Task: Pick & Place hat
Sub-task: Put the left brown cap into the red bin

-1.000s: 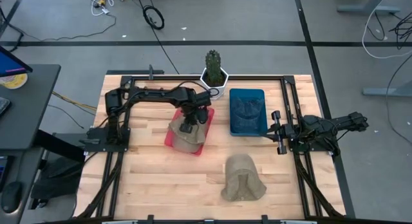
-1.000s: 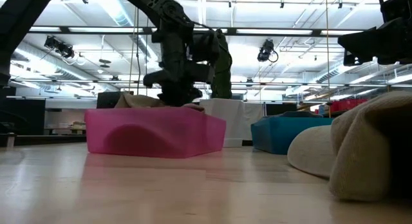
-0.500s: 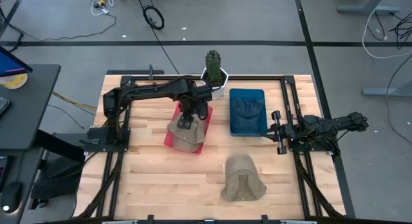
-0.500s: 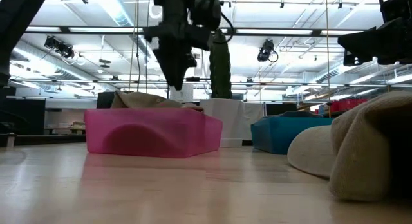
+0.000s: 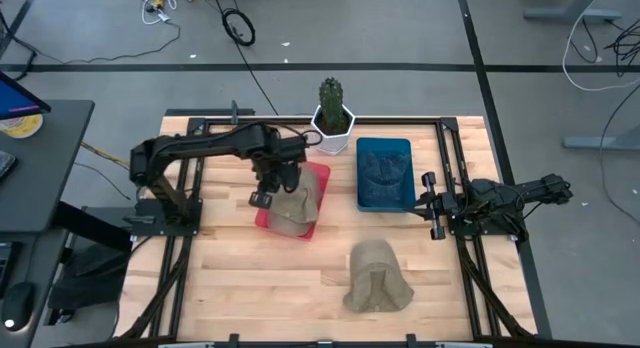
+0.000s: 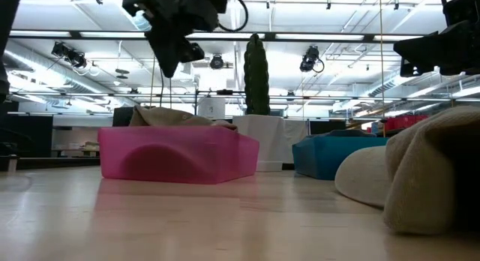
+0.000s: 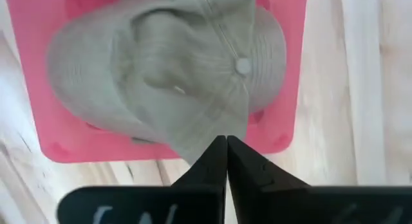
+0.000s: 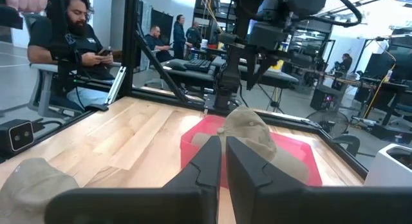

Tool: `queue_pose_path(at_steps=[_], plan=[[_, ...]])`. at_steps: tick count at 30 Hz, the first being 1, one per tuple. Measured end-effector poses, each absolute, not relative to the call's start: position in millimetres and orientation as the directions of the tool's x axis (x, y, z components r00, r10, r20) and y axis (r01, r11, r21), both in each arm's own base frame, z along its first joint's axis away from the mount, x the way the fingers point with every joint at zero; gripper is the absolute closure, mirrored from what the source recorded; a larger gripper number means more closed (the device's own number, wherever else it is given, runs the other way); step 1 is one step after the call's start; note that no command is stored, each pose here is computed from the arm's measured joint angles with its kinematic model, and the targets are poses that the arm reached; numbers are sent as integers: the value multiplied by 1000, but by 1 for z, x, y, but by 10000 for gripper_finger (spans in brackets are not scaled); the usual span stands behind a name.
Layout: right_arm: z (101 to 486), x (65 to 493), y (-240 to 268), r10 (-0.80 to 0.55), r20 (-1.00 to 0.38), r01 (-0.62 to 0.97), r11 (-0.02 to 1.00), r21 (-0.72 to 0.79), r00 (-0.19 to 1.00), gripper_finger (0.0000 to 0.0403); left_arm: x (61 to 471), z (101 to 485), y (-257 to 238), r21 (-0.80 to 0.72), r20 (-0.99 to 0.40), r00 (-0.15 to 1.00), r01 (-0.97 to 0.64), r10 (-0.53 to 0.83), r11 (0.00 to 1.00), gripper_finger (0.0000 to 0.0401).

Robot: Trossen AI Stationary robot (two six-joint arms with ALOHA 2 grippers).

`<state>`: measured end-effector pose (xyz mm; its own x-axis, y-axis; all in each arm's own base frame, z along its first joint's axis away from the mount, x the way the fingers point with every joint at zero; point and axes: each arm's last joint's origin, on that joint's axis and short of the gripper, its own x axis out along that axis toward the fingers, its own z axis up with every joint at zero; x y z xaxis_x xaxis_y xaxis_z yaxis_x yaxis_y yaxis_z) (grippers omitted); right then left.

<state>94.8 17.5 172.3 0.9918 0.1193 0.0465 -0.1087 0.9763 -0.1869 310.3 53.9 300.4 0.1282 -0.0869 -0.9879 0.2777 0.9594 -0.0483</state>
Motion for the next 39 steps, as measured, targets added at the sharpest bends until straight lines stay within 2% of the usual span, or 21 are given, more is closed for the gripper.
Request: queue_pose_path(at_steps=[5,10,15,23,34,39], plan=[[172,95,18,120,47,-109,976,-187,992,378,299,276,54,-37,-983,165,252,-80,967,397],[172,95,18,119,47,-109,976,-187,992,378,296,236,54,-21,-988,145,246,-59,969,398],[172,95,18,119,46,-109,976,-187,992,378,296,201,53,2,-976,212,249,-53,969,398],[172,95,18,120,47,-109,976,-187,992,378,290,168,52,1,-952,300,213,-65,977,399],[172,95,18,119,47,-109,976,-187,992,378,282,154,49,-26,-956,285,153,-69,988,399],[172,95,18,120,47,-109,976,-187,992,378,282,166,49,-34,-961,269,127,-67,991,399]])
